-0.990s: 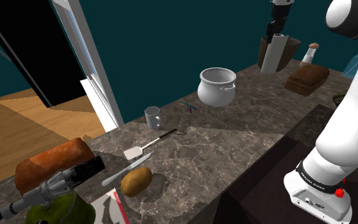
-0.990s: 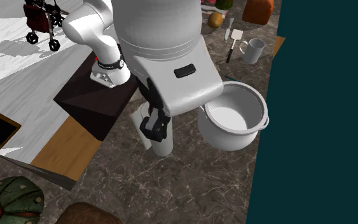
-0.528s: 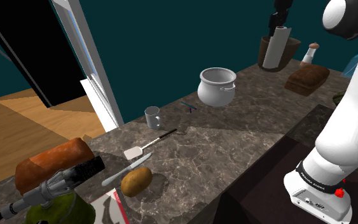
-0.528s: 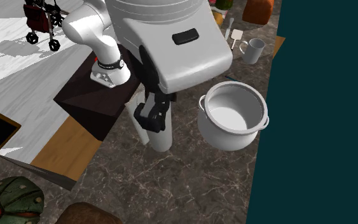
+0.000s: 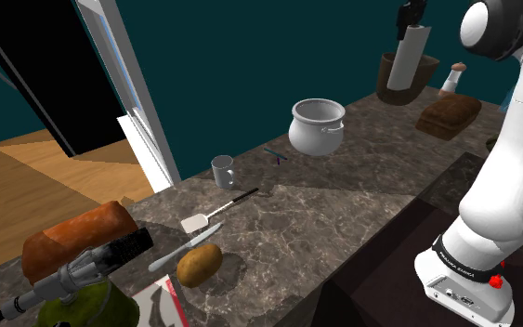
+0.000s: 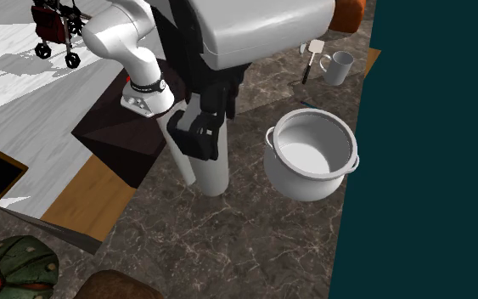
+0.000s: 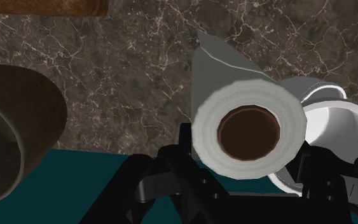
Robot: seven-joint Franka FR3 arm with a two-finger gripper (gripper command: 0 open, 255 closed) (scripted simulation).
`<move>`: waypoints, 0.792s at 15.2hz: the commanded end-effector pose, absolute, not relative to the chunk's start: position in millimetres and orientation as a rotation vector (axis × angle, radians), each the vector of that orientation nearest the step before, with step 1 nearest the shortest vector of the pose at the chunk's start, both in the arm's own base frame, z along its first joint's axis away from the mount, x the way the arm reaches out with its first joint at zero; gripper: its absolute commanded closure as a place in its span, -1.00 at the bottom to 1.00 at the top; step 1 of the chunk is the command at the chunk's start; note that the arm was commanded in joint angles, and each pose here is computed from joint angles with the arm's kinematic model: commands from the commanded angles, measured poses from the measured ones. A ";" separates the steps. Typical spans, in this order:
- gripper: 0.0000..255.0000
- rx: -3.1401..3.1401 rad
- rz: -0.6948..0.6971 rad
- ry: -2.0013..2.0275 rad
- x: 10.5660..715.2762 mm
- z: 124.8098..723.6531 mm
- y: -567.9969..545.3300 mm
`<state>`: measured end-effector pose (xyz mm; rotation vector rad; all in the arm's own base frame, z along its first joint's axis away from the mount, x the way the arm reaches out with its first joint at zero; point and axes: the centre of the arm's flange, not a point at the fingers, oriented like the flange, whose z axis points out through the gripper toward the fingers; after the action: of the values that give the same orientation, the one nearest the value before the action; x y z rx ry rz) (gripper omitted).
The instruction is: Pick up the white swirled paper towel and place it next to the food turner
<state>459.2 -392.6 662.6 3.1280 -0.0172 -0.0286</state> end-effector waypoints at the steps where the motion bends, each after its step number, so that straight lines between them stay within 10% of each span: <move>1: 1.00 3.128 -0.029 -0.016 459.7 674.7 -393.4; 12: 1.00 3.128 -0.029 -0.016 455.1 689.6 -287.9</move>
<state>456.8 -302.2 691.0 3.1294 -0.0151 -0.0284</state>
